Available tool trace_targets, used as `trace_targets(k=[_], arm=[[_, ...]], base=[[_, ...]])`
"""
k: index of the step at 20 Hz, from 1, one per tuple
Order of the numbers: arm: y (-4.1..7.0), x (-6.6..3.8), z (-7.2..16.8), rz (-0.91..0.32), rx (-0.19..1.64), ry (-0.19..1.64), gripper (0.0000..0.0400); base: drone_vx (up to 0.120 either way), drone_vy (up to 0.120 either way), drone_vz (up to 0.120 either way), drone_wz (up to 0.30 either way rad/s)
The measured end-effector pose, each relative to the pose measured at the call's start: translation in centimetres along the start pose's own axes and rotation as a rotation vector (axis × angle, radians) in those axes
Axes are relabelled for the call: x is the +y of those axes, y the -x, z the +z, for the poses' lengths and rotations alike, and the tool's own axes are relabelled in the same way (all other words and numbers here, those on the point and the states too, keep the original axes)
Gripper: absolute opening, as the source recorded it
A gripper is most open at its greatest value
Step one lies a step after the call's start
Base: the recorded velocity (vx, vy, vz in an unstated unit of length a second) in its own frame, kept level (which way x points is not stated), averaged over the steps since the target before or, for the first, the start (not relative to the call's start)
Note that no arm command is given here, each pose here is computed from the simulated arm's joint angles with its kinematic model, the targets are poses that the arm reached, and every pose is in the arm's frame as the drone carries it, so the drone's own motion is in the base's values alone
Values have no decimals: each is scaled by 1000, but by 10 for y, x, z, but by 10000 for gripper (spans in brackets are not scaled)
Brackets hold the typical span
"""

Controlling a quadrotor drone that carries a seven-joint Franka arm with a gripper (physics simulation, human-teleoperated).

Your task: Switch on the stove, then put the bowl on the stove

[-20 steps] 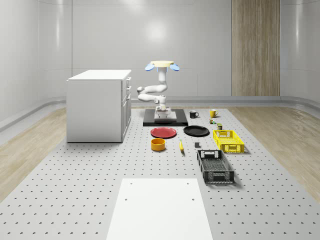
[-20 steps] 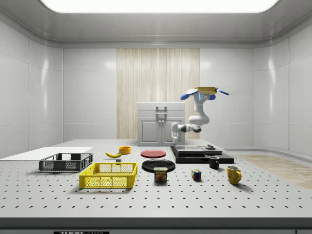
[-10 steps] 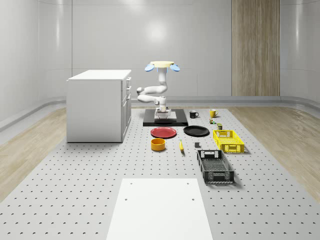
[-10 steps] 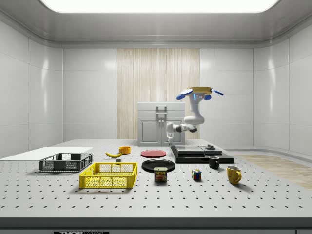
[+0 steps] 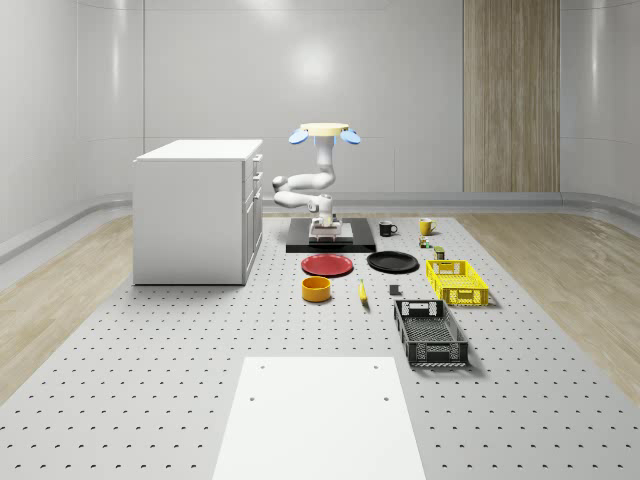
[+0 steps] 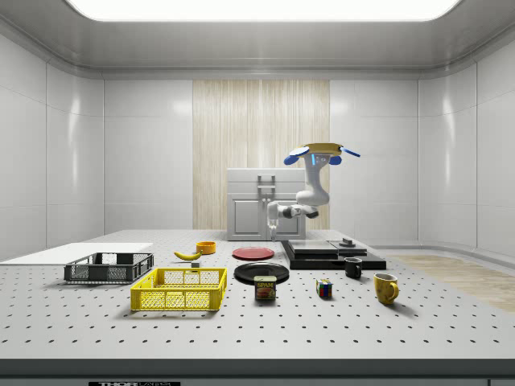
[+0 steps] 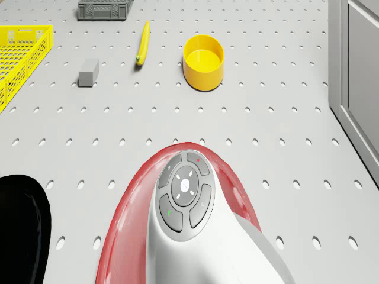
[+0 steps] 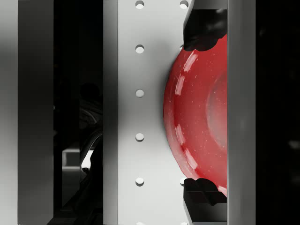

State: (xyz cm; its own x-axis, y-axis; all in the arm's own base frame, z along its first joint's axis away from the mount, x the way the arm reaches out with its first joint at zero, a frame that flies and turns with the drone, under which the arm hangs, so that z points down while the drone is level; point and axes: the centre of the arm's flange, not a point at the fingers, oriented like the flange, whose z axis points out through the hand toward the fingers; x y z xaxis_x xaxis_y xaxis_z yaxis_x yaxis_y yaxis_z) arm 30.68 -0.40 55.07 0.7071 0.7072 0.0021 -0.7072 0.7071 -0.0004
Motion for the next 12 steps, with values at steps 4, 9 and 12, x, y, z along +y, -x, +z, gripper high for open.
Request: trace_targets(k=[4, 9, 12], arm=[[0, 0, 0, 0, 0, 0, 400], [0, 0, 0, 0, 0, 0, 400], [0, 0, 0, 0, 0, 0, 400]], base=[[120, 0, 50, 0], [120, 0, 40, 0], [120, 0, 0, 0]])
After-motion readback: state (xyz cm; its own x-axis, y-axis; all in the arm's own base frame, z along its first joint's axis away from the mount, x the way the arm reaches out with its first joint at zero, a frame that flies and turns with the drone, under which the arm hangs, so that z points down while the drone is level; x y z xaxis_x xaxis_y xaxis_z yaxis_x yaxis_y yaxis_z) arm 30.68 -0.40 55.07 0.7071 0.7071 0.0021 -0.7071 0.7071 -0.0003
